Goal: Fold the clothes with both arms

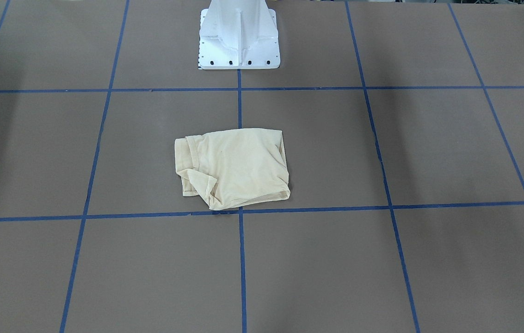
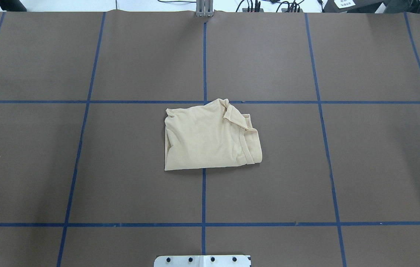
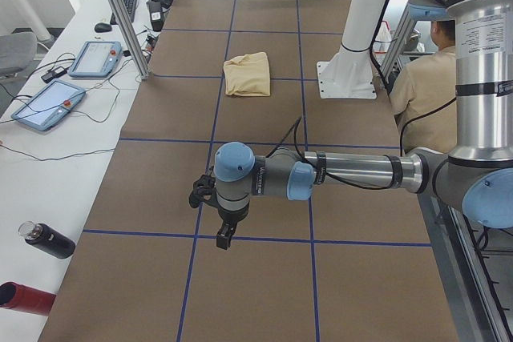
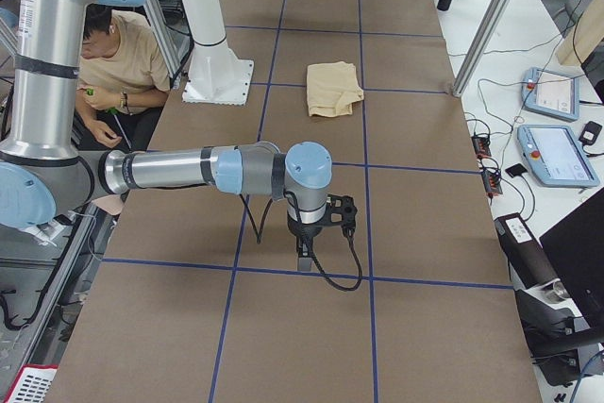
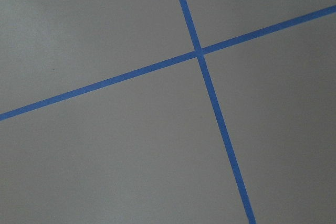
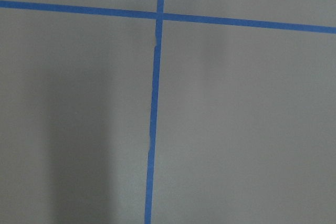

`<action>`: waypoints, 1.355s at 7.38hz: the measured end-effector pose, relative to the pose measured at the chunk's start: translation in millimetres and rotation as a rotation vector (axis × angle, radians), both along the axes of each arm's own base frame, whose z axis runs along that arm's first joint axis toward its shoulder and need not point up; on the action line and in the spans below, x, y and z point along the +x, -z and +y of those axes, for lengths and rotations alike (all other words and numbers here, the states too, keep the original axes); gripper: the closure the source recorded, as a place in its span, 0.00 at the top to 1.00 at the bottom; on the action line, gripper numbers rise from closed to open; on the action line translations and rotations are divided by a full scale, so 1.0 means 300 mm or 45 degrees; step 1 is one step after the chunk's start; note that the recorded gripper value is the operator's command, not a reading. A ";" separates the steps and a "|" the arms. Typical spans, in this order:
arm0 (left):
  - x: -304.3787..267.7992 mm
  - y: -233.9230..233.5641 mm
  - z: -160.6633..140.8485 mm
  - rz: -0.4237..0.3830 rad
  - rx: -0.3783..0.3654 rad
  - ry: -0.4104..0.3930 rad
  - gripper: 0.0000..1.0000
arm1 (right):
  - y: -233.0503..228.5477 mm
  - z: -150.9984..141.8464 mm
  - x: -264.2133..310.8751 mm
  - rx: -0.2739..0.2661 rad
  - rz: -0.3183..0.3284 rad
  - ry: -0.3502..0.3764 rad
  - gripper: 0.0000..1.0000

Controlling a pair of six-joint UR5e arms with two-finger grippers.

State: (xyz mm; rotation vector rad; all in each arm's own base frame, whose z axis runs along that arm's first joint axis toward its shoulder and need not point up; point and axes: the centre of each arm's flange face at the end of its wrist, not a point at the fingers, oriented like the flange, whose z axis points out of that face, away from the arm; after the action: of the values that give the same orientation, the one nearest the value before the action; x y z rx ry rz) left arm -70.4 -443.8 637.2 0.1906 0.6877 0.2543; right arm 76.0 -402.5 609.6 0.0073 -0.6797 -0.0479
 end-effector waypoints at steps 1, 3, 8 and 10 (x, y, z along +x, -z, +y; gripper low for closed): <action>0.000 -0.001 0.002 0.001 -0.001 -0.001 1.00 | 0.001 -0.001 0.000 0.000 0.000 0.000 1.00; 0.000 -0.010 0.014 0.002 -0.009 -0.001 1.00 | 0.003 -0.002 0.000 0.001 0.000 -0.001 1.00; 0.000 -0.036 0.026 0.002 -0.030 -0.001 1.00 | 0.011 -0.003 -0.001 0.008 -0.004 -0.001 1.00; 0.000 -0.060 0.029 0.002 -0.048 0.000 1.00 | 0.014 -0.003 -0.001 0.011 -0.005 -0.001 1.00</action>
State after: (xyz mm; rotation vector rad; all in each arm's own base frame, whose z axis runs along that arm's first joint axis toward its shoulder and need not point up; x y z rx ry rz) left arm -70.3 -435.0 655.3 0.1548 0.6936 0.2411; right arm 75.7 -403.5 605.3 0.0156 -0.6837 -0.0503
